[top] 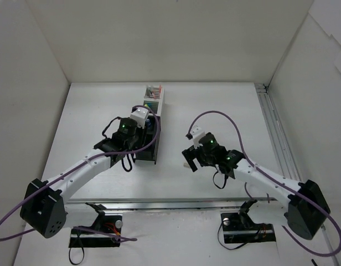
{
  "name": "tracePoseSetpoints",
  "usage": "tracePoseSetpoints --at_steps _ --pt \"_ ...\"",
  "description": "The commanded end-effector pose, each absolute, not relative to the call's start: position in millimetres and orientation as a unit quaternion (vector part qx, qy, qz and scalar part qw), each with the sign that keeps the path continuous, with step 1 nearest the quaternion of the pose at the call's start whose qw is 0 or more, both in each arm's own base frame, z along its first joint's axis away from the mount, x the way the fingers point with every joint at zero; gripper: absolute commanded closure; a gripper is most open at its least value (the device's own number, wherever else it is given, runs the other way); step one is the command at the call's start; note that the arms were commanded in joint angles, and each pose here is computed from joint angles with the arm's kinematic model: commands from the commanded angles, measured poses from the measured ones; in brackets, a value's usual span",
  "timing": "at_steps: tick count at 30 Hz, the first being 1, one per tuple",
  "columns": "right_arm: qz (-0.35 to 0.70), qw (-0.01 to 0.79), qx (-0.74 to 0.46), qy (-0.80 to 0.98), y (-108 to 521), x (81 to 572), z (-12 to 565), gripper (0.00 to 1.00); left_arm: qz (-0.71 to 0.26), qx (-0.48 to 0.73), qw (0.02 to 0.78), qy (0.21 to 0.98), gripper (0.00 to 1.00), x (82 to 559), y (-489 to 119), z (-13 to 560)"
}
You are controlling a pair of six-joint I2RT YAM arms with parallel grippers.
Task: Sort the stationery into containers
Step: Place the stationery in the storage box, then pick up the stationery from the center of the board.
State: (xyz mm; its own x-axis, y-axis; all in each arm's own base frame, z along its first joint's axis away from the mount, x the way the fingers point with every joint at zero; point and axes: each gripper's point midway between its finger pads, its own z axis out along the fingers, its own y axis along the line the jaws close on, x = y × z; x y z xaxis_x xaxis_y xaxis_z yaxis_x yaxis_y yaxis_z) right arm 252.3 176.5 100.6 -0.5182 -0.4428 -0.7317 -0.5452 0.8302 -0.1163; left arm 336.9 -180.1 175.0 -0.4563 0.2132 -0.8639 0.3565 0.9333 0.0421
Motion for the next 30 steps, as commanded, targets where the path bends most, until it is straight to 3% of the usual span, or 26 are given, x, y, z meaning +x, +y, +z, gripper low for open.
tracePoseSetpoints --at_steps 1,9,14,20,30 --pt "0.113 0.418 -0.330 0.839 215.3 269.0 112.9 0.02 -0.100 0.156 0.505 0.843 0.63 340.7 -183.3 184.0" --pt "0.093 0.362 -0.329 0.867 227.3 280.7 89.0 0.02 -0.120 0.153 0.501 0.843 0.44 330.9 -182.4 186.1" --pt "0.090 0.328 -0.321 0.884 227.5 279.1 76.7 0.04 -0.129 0.124 0.526 0.832 0.01 315.8 -169.8 217.3" --pt "0.085 0.251 -0.330 0.906 227.7 270.2 54.3 0.10 -0.155 0.056 0.553 0.817 0.01 280.1 -143.7 247.5" --pt "0.032 0.173 -0.329 0.928 207.9 263.1 34.8 0.15 -0.158 -0.024 0.543 0.824 0.01 234.9 -106.5 225.3"
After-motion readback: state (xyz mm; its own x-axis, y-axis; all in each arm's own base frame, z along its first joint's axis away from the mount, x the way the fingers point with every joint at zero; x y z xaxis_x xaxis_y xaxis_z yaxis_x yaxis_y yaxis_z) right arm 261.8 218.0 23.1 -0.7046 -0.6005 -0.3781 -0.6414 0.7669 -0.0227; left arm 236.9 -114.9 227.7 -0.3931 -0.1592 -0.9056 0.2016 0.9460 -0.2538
